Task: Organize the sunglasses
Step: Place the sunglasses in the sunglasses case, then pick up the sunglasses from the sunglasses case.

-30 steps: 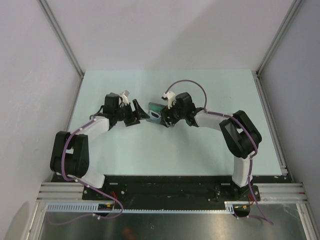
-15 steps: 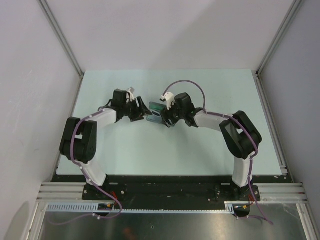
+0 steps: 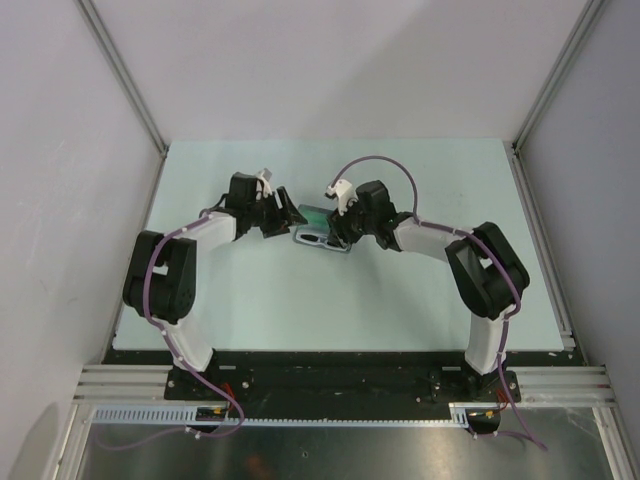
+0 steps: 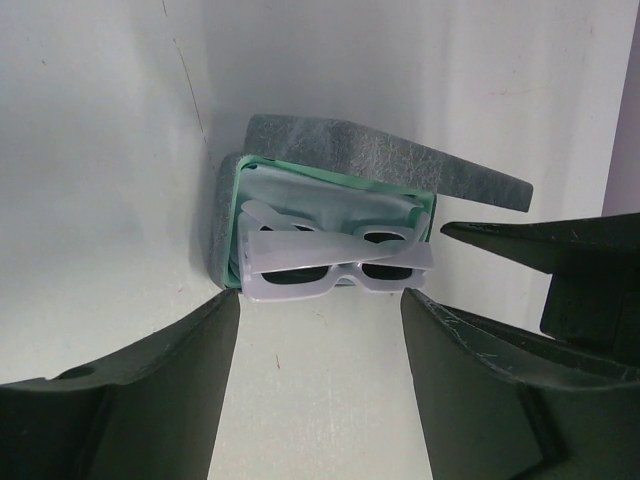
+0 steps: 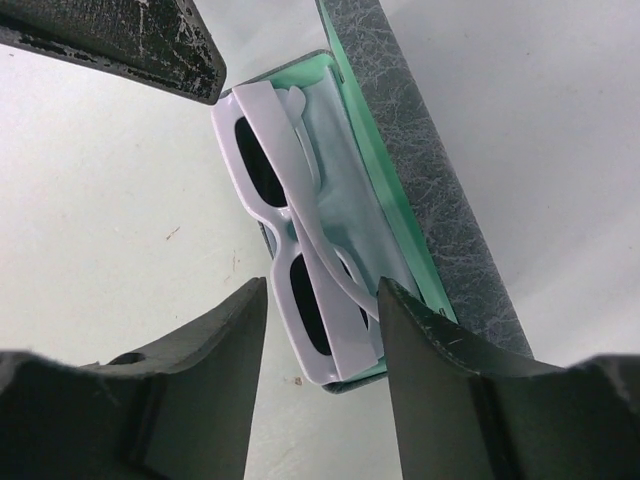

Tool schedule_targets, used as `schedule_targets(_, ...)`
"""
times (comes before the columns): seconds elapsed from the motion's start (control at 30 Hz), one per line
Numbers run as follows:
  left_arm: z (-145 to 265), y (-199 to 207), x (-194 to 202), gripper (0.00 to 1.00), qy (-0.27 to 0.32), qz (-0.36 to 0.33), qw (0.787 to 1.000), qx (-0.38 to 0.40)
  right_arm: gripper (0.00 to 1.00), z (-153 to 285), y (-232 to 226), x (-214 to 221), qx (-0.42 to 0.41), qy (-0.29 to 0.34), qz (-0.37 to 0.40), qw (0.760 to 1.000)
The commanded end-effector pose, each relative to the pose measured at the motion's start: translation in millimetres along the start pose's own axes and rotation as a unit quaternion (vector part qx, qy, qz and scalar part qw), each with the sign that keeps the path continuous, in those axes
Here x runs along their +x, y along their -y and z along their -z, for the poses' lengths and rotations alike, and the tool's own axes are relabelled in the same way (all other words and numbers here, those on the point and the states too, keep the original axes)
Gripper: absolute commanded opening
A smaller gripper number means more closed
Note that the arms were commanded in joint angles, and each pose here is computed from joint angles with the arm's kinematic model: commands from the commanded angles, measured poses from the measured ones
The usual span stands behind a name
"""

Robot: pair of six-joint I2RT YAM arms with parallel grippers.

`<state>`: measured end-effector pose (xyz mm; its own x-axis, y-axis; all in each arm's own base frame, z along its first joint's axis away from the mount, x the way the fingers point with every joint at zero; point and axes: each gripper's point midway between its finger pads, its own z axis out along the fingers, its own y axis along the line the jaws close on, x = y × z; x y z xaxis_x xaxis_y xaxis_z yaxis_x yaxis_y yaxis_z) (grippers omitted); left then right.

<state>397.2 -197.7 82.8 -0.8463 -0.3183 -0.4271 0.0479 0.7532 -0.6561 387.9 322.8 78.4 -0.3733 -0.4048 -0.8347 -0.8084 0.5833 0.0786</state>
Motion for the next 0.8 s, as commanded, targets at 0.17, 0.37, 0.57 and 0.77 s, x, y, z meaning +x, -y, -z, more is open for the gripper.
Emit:
schedule_targets(0.17,2,8,-15,0.72,0.028,-0.022,0.999,-0.002,0.42,2,-10,-24,-0.008,0.030,0.046,0.998)
schedule_targets(0.37,12,4,-18,0.72,0.047,-0.026,0.998,-0.019,0.41,-10,-10,-15,0.013,0.018,0.098,0.995)
schedule_targets(0.57,27,-10,-23,0.71,0.068,-0.005,0.996,-0.048,0.41,-26,-1,-14,0.046,0.010,0.149,0.988)
schedule_targets(0.77,40,-20,-26,0.72,0.074,0.007,0.996,-0.056,0.40,-29,6,-7,0.068,-0.010,0.173,0.982)
